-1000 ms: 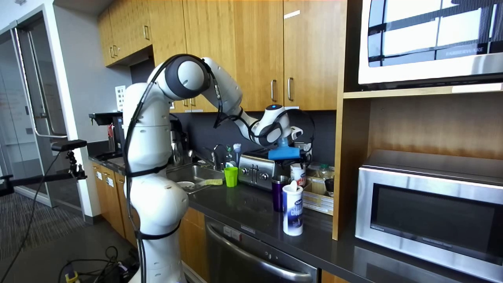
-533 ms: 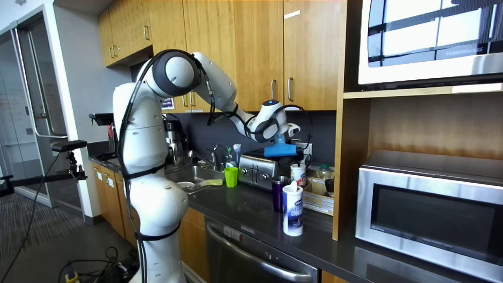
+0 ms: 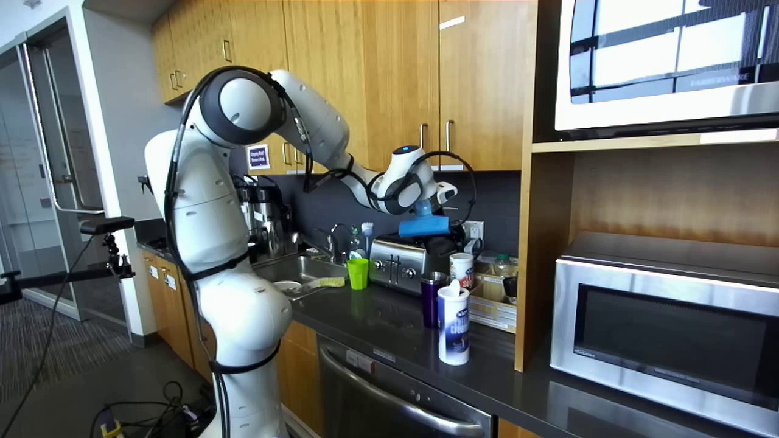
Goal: Put the white can into the wooden box
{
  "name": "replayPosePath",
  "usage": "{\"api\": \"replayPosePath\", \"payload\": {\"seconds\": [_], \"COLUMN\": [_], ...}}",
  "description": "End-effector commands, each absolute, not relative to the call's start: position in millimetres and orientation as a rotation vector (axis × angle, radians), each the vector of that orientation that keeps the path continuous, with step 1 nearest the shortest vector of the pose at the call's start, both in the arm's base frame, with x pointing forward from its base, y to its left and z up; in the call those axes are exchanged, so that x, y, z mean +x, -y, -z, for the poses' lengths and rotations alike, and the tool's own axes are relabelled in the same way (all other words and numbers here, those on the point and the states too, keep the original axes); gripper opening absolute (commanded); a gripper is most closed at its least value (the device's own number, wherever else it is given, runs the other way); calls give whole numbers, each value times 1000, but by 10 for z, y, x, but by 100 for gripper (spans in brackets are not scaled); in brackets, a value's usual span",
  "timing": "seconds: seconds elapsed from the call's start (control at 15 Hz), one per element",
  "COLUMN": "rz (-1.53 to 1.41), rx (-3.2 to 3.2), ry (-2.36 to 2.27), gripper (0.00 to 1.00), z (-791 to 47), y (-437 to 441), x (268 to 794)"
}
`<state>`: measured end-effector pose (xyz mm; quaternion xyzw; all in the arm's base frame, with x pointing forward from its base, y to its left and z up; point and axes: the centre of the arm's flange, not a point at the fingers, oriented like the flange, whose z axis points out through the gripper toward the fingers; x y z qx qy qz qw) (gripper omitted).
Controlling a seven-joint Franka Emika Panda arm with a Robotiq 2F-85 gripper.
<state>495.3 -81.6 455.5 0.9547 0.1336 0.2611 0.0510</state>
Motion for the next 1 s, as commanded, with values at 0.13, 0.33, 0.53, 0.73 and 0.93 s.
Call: {"api": "replayPosePath", "payload": {"seconds": [0.13, 0.33, 0.53, 0.73, 0.93], "rz": [-789, -774, -726, -666, -589], "rx": [2886, 2885, 2904, 2941, 2974], "ry": [-358, -326, -300, -296, -288], "gripper": [100, 100, 100, 100, 100], "z": [-4820, -4926, -5017, -5064, -5117], "y": [697, 668, 650, 626, 602], "x": [4532, 4387, 4239, 4111, 3974]}}
